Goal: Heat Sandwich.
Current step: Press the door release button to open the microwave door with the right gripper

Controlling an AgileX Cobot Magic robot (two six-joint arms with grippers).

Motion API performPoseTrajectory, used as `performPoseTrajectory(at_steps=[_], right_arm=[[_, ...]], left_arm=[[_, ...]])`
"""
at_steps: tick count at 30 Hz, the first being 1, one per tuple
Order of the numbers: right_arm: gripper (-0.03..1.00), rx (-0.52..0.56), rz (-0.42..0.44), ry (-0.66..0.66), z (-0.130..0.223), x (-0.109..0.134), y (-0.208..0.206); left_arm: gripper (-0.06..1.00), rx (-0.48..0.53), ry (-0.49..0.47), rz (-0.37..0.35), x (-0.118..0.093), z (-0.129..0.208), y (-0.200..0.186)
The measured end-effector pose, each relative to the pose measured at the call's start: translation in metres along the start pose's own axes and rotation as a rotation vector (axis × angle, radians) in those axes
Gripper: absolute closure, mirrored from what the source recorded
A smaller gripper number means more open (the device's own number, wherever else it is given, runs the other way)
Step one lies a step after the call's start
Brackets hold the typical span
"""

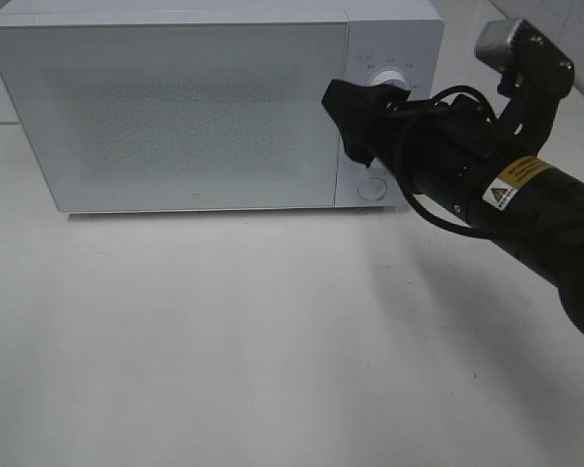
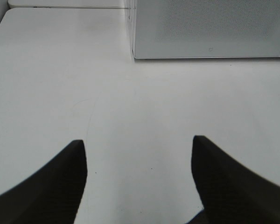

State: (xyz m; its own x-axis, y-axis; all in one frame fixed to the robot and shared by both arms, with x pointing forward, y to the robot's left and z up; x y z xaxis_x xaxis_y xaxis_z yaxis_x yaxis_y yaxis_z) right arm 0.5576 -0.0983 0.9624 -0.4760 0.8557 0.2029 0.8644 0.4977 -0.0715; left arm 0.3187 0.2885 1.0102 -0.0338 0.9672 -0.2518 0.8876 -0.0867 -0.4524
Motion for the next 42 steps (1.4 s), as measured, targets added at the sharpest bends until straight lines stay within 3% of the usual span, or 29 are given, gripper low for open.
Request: performPoseTrajectory(at_steps=[1, 3, 4, 6, 9, 10, 12, 13, 17, 22, 26, 31, 35, 42], right_arm=[[0.22, 0.069, -0.004, -0.141, 0.007, 0.001, -0.004], [0.22, 0.148, -0.01, -0.269, 0.016, 0.0, -0.009], [0.22, 0.148, -0.01, -0.269, 0.016, 0.0, -0.009], [0.22, 0.269, -0.028, -0.414, 0.025, -0.001, -0.013], [0.22, 0.359, -0.039, -0.466, 0.032, -0.002, -0.015], [0.22, 0.465, -0.06, -0.509, 0.041, -0.002, -0.018], [0.22, 0.552, -0.075, -0.524, 0.046, -0.004, -0.02], [0.22, 0.552, -0.075, -0.524, 0.046, -0.004, -0.02], [0.22, 0.794, -0.039, -0.464, 0.042, -0.032, -0.029], [0.22, 0.902, -0.002, -0.406, 0.037, -0.05, -0.039], [0.22, 1.082, 0.072, -0.294, 0.022, -0.077, -0.064], [0.22, 1.192, 0.16, -0.23, 0.011, -0.102, -0.09], [0.22, 1.239, 0.225, -0.187, 0.001, -0.115, -0.115], [0.22, 1.194, 0.272, -0.188, -0.026, -0.113, -0.144]], left_arm=[[0.33, 0.0, 0.0, 0.0, 0.0, 0.0, 0.0], [0.33, 0.0, 0.0, 0.0, 0.0, 0.0, 0.0], [0.33, 0.0, 0.0, 0.0, 0.0, 0.0, 0.0], [0.33, 0.0, 0.0, 0.0, 0.0, 0.0, 0.0], [0.33, 0.0, 0.0, 0.0, 0.0, 0.0, 0.0], [0.33, 0.0, 0.0, 0.0, 0.0, 0.0, 0.0], [0.33, 0.0, 0.0, 0.0, 0.0, 0.0, 0.0], [0.33, 0.0, 0.0, 0.0, 0.0, 0.0, 0.0], [0.33, 0.0, 0.0, 0.0, 0.0, 0.0, 0.0], [0.33, 0.0, 0.0, 0.0, 0.0, 0.0, 0.0], [0.33, 0.0, 0.0, 0.0, 0.0, 0.0, 0.0], [0.33, 0.0, 0.0, 0.0, 0.0, 0.0, 0.0], [0.33, 0.0, 0.0, 0.0, 0.0, 0.0, 0.0], [0.33, 0.0, 0.0, 0.0, 0.0, 0.0, 0.0]])
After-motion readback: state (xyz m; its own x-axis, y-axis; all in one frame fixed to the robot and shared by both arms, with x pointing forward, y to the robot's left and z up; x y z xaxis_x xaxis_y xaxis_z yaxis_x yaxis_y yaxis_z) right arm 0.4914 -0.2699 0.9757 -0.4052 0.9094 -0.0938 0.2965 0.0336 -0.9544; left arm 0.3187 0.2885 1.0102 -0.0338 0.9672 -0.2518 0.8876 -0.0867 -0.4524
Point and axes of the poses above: a point on each arm's last joint axis where the gripper is mounted, y pointing out along that axis toward the gripper, x along the wrist's bending axis when the last joint is at zero, z = x × y, the point moved 10 cm from there along y, pointing out along that axis toward the gripper, and after that the axes turned 15 degrees about -y, right-handed, at the moved point
